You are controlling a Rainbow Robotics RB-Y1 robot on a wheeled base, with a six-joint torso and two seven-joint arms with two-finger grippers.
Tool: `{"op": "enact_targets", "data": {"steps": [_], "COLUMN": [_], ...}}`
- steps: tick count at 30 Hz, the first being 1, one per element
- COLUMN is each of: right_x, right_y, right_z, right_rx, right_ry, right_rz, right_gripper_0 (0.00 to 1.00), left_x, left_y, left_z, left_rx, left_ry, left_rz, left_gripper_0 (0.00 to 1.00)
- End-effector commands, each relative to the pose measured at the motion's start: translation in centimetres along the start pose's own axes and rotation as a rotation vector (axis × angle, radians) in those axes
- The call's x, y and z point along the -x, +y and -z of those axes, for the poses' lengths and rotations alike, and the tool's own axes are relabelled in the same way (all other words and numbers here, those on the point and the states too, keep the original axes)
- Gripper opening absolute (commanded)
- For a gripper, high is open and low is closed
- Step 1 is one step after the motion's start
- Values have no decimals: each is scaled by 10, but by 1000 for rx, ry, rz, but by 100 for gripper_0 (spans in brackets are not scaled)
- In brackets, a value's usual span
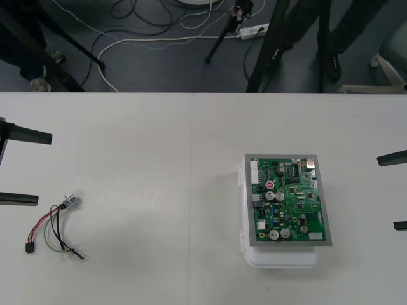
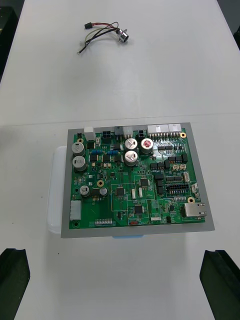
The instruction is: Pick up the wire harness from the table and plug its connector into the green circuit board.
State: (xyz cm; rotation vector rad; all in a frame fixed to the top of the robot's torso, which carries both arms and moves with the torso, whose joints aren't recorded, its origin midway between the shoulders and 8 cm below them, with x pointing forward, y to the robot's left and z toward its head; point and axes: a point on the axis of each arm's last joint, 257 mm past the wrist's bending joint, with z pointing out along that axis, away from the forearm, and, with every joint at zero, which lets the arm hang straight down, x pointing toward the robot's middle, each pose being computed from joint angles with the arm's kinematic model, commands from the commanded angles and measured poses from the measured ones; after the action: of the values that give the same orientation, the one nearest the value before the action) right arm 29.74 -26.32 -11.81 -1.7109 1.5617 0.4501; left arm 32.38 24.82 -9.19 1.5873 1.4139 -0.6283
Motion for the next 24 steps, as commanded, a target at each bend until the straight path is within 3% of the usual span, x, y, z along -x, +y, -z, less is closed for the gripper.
{"op": "enact_targets", "data": {"steps": [1, 24], "right_x": [2, 2], "right_y": [9, 9], "right_z": [-4, -4], "right_rx": [29, 29], "right_ry": [-9, -9], "right_rz": [4, 4], "right_gripper_0": [100, 100], "left_x": [4, 4], "left_y": [-12, -12], "left_z": [6, 6], "left_rx": [-46, -46], "left_ry": [26, 26], "left_rz": [40, 40], "left_gripper_0": [100, 100]}}
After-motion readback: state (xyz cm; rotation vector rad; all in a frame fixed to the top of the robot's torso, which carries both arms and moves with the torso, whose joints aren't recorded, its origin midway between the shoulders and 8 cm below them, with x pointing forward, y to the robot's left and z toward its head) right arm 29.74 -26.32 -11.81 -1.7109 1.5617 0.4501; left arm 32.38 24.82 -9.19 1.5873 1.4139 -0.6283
